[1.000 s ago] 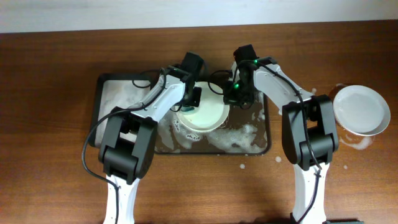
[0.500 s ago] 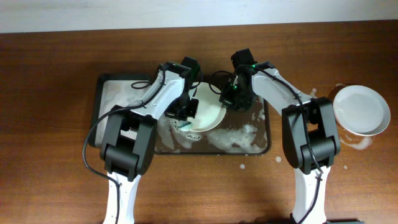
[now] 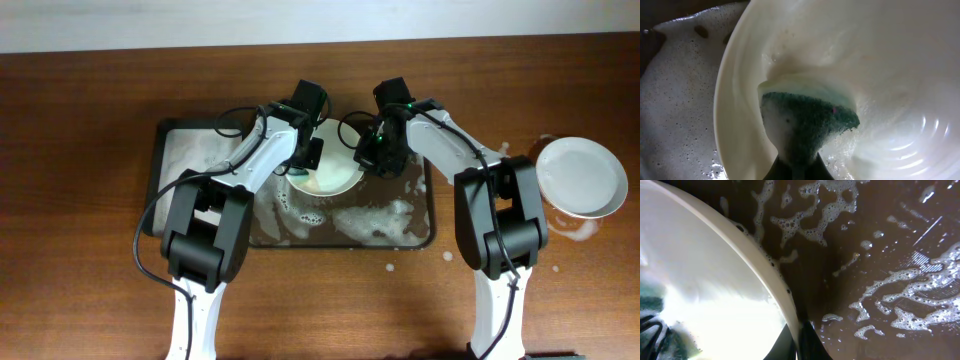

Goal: Clean dirty plates on tray and stack at the side
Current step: 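Scrub the cream plate with the sponge while the right gripper holds it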

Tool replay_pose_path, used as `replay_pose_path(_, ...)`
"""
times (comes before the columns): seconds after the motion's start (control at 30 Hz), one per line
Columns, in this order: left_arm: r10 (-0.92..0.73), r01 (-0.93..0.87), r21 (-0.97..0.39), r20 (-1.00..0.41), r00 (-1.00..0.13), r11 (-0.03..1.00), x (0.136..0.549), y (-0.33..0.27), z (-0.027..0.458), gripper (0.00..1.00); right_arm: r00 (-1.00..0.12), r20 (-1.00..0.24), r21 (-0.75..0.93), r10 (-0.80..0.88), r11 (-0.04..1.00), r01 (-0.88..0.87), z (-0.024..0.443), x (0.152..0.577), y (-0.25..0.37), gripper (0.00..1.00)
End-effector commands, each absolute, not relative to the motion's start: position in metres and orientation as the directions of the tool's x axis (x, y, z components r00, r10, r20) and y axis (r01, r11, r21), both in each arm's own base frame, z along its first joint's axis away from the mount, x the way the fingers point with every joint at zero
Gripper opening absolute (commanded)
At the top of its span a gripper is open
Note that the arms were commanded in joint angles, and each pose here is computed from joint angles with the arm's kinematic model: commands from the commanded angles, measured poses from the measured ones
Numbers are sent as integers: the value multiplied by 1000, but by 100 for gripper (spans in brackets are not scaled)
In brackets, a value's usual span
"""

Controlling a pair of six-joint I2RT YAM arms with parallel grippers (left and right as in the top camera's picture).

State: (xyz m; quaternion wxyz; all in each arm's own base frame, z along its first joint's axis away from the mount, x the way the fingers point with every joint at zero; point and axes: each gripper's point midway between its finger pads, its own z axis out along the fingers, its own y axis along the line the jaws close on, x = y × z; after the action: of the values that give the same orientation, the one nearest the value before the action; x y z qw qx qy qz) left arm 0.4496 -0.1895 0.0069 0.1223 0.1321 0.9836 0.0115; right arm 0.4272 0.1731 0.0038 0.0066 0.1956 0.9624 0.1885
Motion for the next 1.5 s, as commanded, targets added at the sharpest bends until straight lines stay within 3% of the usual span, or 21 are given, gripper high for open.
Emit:
replay_pose_path(0.0, 255, 242, 95, -164, -953, 966, 444, -180, -28, 0, -905, 78, 258, 417, 869, 423, -31, 416, 153, 4)
replay_pose_path(0.13, 97, 26, 207, -341, -935, 978, 482, -161, -20, 0, -909, 73, 262, 410, 872, 414, -31, 417, 153, 4)
replay_pose_path(0.3, 80, 5, 167, -446, -892, 986, 508, -172, -20, 0, -915, 71, 266, 396, 877, 400, -30, 417, 154, 4)
replay_pose_path(0.37, 232, 193, 137, -410, -882, 972, 502, -195, -23, 0, -916, 73, 268, 395, 876, 400, -30, 417, 154, 4)
replay_pose_path(0.43, 459, 441, 136, -358, -813, 887, 484, -227, -27, 0, -916, 72, 269, 395, 876, 400, -30, 417, 154, 4)
replay_pose_path(0.5, 600, 576, 176, -319, -734, 798, 469, -246, -28, 0, -916, 72, 269, 395, 876, 400, -30, 417, 154, 4)
replay_pose_path(0.6, 654, 632, 176, -276, -705, 755, 447, -263, -24, 0, -928, 79, 285, 365, 883, 372, -29, 415, 157, 4)
replay_pose_path(0.73, 561, 543, 141, -233, -794, 828, 432, -244, 0, 0, -941, 139, 317, 308, 886, 337, -27, 402, 165, 4)
replay_pose_path(0.93, 347, 373, -95, -216, -913, 923, 428, -228, 21, 0, -950, 160, 309, 268, 900, 306, -20, 392, 160, 4)
replay_pose_path(1.1, 222, 242, -56, -247, -943, 969, 453, -191, 22, 0, -969, 121, 324, 215, 914, 243, -11, 397, 150, 4)
replay_pose_path(1.2, 180, 181, 33, -373, -910, 983, 488, -177, 27, 0, -977, 102, 308, 188, 928, 211, -12, 396, 152, 4)
replay_pose_path(1.33, 187, 206, -3, -408, -894, 979, 497, -188, 26, 0, -978, 97, 308, 182, 929, 204, -12, 396, 154, 4)
replay_pose_path(1.47, 311, 455, -252, -455, -834, 854, 474, -250, 71, 0, -979, 95, 309, 182, 929, 203, -12, 397, 155, 4)
